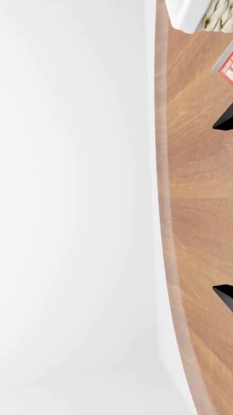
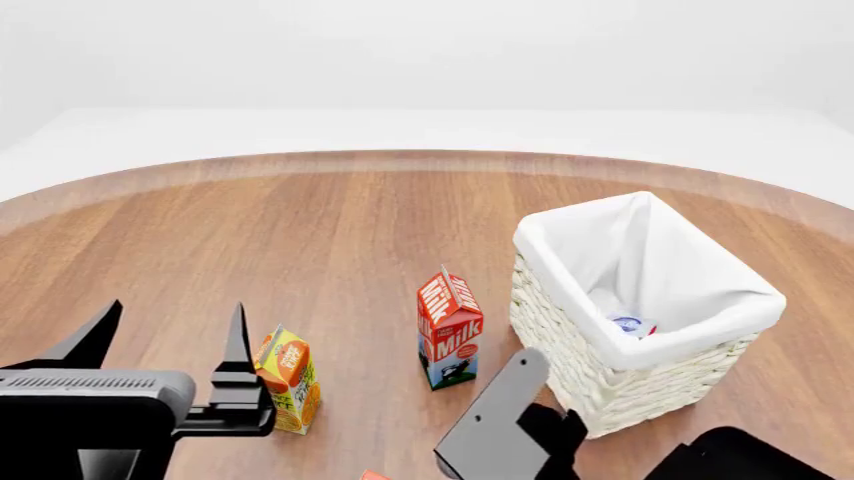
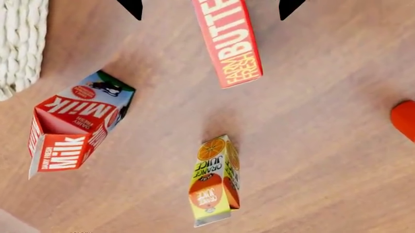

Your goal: Pick up the cream cheese box and the butter, and put them in the basket.

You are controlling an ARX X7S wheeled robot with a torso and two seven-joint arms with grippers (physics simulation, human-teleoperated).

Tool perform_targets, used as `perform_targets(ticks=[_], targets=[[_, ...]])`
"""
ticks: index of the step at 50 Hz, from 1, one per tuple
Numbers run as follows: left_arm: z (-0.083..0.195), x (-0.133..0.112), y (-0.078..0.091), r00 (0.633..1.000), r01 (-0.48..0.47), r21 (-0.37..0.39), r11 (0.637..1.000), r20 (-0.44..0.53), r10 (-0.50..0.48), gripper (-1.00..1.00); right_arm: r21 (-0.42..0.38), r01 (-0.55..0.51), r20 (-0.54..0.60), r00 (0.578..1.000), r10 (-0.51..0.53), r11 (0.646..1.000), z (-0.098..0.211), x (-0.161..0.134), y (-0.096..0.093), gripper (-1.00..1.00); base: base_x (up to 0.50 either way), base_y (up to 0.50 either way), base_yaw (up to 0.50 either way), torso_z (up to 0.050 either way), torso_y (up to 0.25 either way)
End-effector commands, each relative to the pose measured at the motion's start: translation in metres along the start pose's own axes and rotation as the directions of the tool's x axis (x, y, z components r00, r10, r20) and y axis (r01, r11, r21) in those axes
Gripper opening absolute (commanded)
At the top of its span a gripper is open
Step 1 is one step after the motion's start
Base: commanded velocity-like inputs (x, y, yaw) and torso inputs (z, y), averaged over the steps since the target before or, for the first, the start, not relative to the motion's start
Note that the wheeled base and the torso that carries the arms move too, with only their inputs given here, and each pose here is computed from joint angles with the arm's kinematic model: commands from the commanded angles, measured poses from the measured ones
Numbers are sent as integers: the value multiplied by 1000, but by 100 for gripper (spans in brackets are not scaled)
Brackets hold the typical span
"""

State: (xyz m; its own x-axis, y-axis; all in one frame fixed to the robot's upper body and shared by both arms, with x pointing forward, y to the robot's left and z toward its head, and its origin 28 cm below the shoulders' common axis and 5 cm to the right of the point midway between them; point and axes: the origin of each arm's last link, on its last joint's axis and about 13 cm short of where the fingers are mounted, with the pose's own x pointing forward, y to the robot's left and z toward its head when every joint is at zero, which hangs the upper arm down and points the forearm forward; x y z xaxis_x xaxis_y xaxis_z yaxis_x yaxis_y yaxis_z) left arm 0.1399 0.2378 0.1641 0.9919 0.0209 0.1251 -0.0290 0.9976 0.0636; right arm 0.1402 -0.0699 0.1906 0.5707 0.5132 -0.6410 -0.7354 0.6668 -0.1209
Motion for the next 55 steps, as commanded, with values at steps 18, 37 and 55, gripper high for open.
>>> perform_targets(ticks=[18,37,55], targets=[[1,-1,-1,1000,2,3,1000,-1,-2,100,-136,-80,-44,996,74,987,0,14,-7,100,0,0,0,0,0],[0,0,-2,1000,6,1,1000,-2,-6,100,-165,-124,-88,990,111,978,1,28,-6,100,0,0,0,0,0],[-1,1,-1,1000,5,3,1000,-2,-5,100,-151,-151,-106,985,136,977,-2,49,-6,100,0,0,0,0,0]])
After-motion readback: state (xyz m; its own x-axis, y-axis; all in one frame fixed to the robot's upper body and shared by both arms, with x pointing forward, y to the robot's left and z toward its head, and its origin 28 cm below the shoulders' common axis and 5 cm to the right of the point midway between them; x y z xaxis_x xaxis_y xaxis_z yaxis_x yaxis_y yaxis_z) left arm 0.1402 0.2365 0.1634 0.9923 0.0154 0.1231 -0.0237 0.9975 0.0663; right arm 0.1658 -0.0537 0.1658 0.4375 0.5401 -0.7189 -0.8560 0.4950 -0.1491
